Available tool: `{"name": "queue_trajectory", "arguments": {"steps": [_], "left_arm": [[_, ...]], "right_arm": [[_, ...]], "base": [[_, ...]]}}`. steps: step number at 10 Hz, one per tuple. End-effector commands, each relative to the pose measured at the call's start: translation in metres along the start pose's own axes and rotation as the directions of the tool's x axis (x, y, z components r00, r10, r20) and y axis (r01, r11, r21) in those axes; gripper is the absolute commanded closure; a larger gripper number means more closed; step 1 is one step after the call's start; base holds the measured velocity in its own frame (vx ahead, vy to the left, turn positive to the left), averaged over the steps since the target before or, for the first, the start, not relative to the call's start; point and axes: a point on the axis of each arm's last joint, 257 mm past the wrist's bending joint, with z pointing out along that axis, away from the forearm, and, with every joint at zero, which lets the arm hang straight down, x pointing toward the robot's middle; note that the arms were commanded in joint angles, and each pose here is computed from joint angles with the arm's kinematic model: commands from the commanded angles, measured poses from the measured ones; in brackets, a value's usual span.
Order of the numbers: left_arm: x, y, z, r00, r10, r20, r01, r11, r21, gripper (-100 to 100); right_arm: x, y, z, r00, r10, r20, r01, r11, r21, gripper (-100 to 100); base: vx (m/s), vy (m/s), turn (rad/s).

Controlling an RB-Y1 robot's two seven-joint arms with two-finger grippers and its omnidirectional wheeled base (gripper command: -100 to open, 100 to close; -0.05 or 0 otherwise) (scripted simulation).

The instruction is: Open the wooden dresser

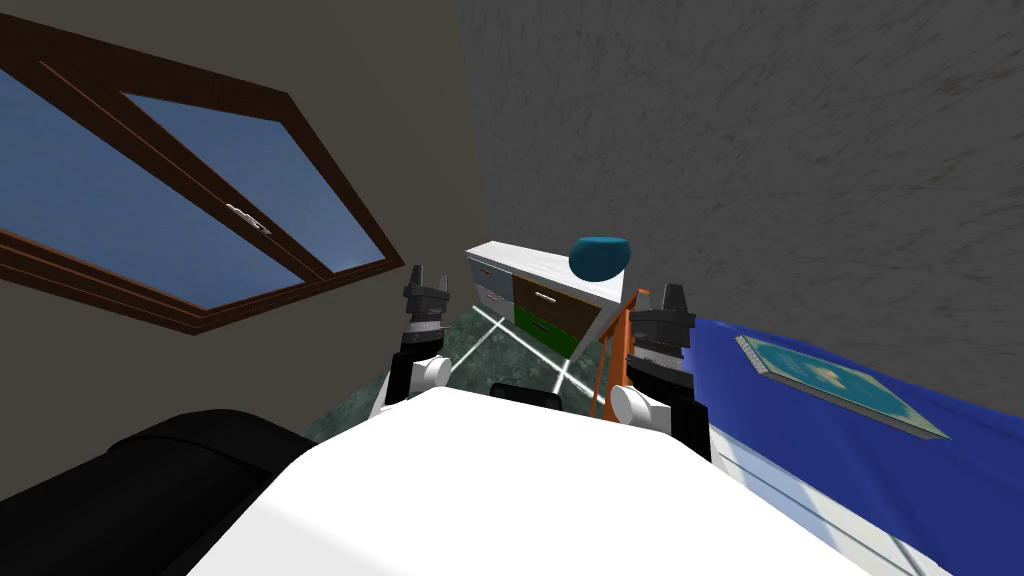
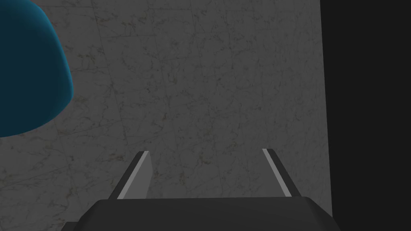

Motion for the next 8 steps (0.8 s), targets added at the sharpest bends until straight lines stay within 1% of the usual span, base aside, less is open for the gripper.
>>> {"name": "queue_trajectory", "arguments": {"steps": [1, 8], "left_arm": [[0.0, 0.0, 0.0, 1.0, 0.0, 0.0, 0.0, 1.0, 0.0, 0], [0.0, -0.0002, 0.0, 1.0, 0.0, 0.0, 0.0, 1.0, 0.0, 0]], "right_arm": [[0.0, 0.0, 0.0, 1.0, 0.0, 0.0, 0.0, 1.0, 0.0, 0], [0.0, 0.0002, 0.0001, 1.0, 0.0, 0.0, 0.0, 1.0, 0.0, 0]], "base": [[0.0, 0.0, 0.0], [0.0, 0.0, 0.0]]}}
